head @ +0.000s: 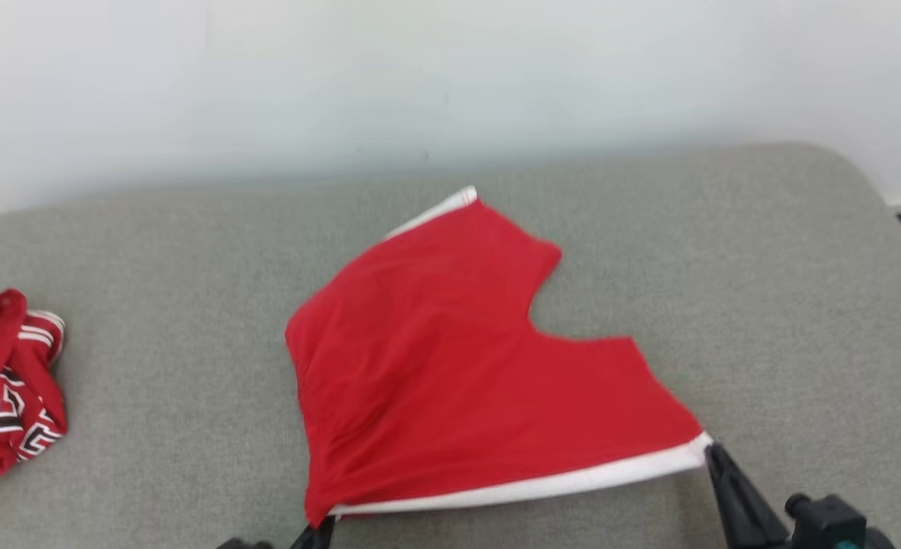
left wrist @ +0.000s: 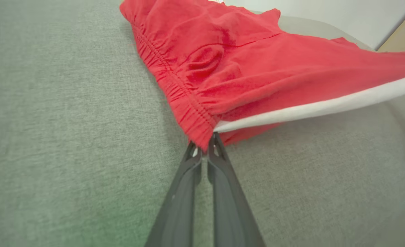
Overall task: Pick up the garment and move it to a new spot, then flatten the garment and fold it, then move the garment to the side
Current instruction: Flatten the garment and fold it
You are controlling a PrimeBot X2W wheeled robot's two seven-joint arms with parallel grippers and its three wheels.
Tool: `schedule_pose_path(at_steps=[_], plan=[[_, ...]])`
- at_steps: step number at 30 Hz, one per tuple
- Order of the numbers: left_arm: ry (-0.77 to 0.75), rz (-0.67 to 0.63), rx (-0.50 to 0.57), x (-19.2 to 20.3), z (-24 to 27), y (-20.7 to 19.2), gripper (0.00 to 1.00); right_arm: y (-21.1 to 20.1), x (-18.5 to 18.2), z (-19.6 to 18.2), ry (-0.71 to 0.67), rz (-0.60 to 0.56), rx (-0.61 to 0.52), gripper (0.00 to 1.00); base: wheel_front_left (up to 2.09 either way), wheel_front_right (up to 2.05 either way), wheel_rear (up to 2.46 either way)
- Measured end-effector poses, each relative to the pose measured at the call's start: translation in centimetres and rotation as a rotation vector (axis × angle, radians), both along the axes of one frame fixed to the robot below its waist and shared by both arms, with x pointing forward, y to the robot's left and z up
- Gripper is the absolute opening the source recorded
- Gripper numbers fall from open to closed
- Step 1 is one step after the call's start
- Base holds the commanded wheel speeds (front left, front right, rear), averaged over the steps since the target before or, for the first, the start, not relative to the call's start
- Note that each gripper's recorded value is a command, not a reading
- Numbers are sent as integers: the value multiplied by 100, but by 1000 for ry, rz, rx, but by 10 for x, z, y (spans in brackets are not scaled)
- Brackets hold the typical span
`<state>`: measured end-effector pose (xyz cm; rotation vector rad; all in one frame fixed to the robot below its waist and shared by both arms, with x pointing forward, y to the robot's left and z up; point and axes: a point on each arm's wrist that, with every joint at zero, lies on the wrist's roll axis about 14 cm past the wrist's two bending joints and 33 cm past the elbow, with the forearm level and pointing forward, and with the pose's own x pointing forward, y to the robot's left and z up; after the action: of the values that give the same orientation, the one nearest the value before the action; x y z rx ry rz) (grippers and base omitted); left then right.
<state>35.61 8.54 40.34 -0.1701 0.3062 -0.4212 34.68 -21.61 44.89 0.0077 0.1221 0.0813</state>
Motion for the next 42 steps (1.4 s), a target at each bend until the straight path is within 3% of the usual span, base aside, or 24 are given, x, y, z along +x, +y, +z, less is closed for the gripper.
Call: schedule_pose_path(at_steps=[11,15,20,29,37,42], plan=[[7,87,-31,-44,-1,15,0,14,-50,-21,63,26,22,0,0,0,0],[-42,109,-35,-38,12,21,0,20,-42,-12,37,48,25,0,0,0,0],[-131,115,-38,-16,37,21,0,23,-1,17,-58,65,23,0,0,0,0],[-264,116,-53,56,79,14,0,31,113,75,-216,130,-48,0,0,0,0],[-248,168,-43,95,70,27,0,65,193,81,-234,240,-119,0,0,0,0],[-255,198,-21,117,70,39,0,86,229,65,-204,305,-171,0,0,0,0]])
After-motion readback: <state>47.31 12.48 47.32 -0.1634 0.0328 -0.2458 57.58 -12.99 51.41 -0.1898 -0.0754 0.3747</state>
